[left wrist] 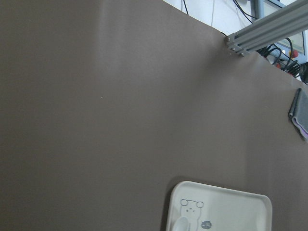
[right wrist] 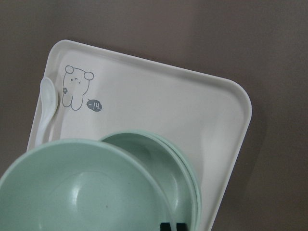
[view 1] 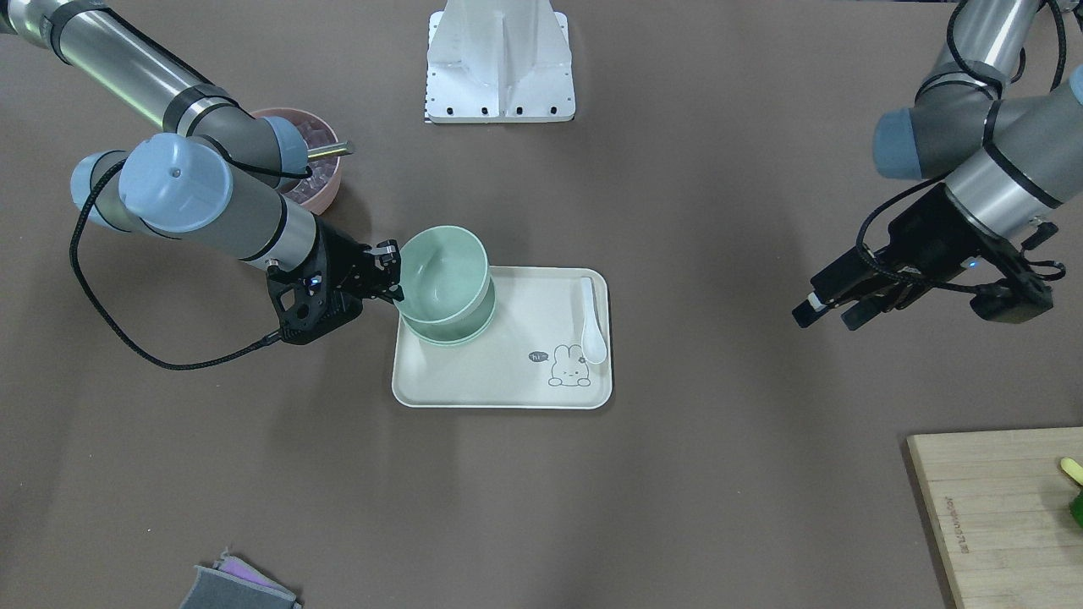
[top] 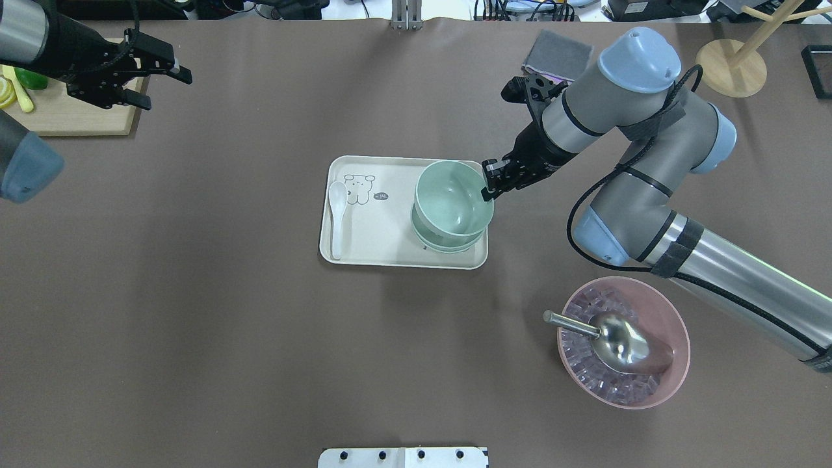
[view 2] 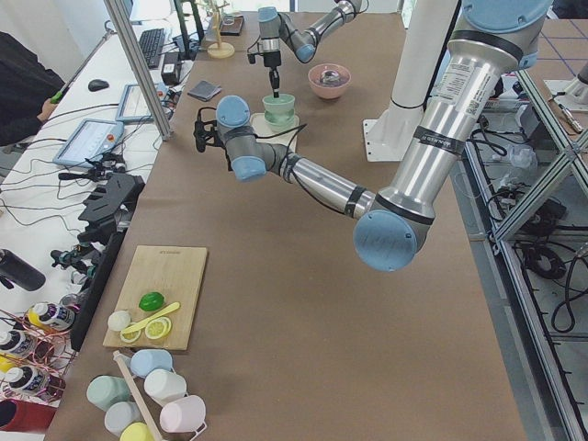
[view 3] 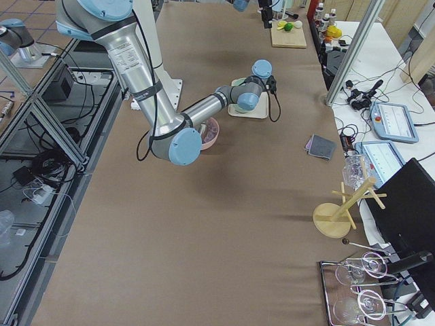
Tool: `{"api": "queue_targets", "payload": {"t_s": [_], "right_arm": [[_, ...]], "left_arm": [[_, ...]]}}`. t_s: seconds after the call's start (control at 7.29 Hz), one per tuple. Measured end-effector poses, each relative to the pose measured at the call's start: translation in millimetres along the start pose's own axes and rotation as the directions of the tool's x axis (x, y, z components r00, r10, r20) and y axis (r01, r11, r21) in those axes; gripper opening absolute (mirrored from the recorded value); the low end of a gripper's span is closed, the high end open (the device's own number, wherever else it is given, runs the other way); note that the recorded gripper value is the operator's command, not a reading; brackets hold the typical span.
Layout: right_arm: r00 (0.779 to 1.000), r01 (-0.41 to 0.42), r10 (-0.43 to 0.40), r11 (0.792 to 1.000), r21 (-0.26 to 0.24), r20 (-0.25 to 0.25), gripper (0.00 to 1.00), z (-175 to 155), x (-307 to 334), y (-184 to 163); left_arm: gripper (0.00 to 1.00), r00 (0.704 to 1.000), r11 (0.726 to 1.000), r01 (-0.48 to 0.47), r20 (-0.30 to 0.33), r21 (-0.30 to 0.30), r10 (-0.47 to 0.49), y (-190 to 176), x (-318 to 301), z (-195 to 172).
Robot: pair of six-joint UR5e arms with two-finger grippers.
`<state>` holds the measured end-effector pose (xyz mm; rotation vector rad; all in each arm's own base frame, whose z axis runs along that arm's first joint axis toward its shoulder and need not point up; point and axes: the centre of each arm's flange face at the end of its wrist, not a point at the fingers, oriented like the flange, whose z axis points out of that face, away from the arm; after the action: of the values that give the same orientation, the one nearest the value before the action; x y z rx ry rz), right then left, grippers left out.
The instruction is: Stack green bowls together
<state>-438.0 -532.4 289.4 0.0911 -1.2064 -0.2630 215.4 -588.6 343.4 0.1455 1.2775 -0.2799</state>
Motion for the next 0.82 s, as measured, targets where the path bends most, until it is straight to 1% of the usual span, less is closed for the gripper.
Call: {"api": "queue_targets", "payload": {"t_s": [0.14, 0.55, 0.69, 0.82], "right_arm": [[1.0, -0.001, 0.001, 1.0, 0.003, -0.007, 0.99, 4, 0, -1], [1.0, 0.008, -0.008, 1.0, 0.015, -0.001, 1.0, 0, -10, -7], [1.0, 0.009, -0.009, 0.999, 0.032, 0.001, 1.0, -12, -9, -13], [1.0, 0.003, -0.003, 0.998, 0.059, -0.001, 1.0, -32, -3, -22]], "left_arm": [[0.98, 1.0, 1.0, -0.004, 0.009, 0.004, 0.004, -3, -8, -3], [0.98, 0.999, 1.0, -0.011, 0.035, 0.001, 0.011, -3, -26, -2], [0.98, 0.999, 1.0, -0.003, 0.044, 0.003, 0.003, -5, -28, -3], [0.98, 0.999, 1.0, -0.001, 0.054, 0.018, 0.0, -9, -35, -10]]}}
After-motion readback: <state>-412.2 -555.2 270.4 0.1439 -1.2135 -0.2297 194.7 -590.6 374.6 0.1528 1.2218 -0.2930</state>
